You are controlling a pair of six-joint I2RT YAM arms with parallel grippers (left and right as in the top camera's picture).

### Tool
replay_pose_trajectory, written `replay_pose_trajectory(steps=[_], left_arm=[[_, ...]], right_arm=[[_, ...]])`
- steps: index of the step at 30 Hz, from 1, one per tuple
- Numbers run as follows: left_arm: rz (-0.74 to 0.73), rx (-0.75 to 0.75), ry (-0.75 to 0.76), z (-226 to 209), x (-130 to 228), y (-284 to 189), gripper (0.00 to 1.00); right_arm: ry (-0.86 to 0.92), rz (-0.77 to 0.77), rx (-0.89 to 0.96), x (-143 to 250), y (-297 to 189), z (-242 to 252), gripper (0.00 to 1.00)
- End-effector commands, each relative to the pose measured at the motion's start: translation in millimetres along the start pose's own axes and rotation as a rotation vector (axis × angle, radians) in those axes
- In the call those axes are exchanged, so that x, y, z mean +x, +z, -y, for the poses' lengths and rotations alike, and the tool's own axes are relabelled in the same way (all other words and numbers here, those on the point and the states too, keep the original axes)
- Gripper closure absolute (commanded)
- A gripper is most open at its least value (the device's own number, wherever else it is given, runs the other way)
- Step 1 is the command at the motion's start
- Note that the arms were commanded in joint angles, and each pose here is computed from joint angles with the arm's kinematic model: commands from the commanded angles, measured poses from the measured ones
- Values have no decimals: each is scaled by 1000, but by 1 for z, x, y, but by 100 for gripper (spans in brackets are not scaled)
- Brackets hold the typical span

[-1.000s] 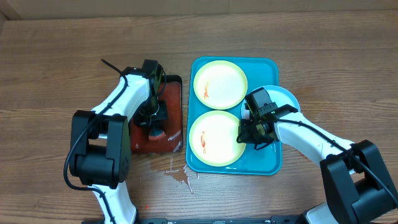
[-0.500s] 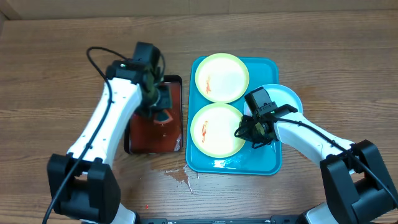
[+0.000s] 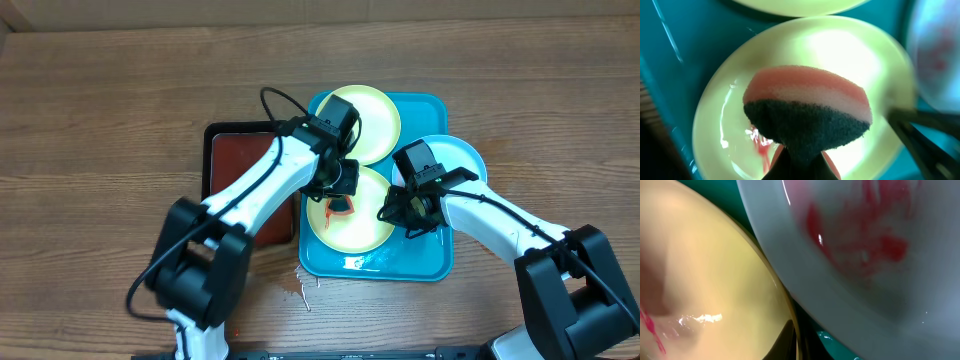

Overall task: Clean dirty plates on tray and stack at the side
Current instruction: 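Scrub the lower yellow plate with the sponge in the left gripper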

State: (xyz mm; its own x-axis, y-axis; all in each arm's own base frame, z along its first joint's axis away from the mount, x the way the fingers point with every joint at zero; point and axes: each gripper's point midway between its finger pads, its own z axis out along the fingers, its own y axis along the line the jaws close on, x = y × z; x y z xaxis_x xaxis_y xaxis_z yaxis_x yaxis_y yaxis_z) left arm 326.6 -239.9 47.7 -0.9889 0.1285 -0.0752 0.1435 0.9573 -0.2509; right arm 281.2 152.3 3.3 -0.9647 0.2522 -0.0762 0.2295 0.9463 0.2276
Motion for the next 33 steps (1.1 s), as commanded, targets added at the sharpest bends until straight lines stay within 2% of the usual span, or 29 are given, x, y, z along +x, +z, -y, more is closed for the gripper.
replay_pose_trajectory(steps=[1, 5, 11, 17, 20, 27, 29, 33], left_arm=[[-43, -52, -91, -18, -1, 25, 96], [-112, -162, -124, -48, 11, 42, 96], [-129, -358, -137, -90, 18, 32, 96], [-110, -398, -102, -96, 13, 30, 96], [-129, -261, -37, -72, 10, 36, 96], [-158, 329, 68, 35, 5, 38, 96], [-168, 394, 83, 52, 7, 40, 96], [-225, 374, 66, 59, 24, 47, 96]], right_arm=[[18, 22, 136, -2, 10, 30, 96], [18, 19, 138, -1, 10, 31, 96], [18, 16, 141, 0, 10, 31, 96], [19, 13, 144, 1, 10, 32, 96], [19, 14, 143, 0, 10, 32, 96], [19, 13, 144, 0, 10, 32, 96], [18, 13, 144, 1, 10, 32, 96], [19, 8, 153, 2, 10, 34, 96]])
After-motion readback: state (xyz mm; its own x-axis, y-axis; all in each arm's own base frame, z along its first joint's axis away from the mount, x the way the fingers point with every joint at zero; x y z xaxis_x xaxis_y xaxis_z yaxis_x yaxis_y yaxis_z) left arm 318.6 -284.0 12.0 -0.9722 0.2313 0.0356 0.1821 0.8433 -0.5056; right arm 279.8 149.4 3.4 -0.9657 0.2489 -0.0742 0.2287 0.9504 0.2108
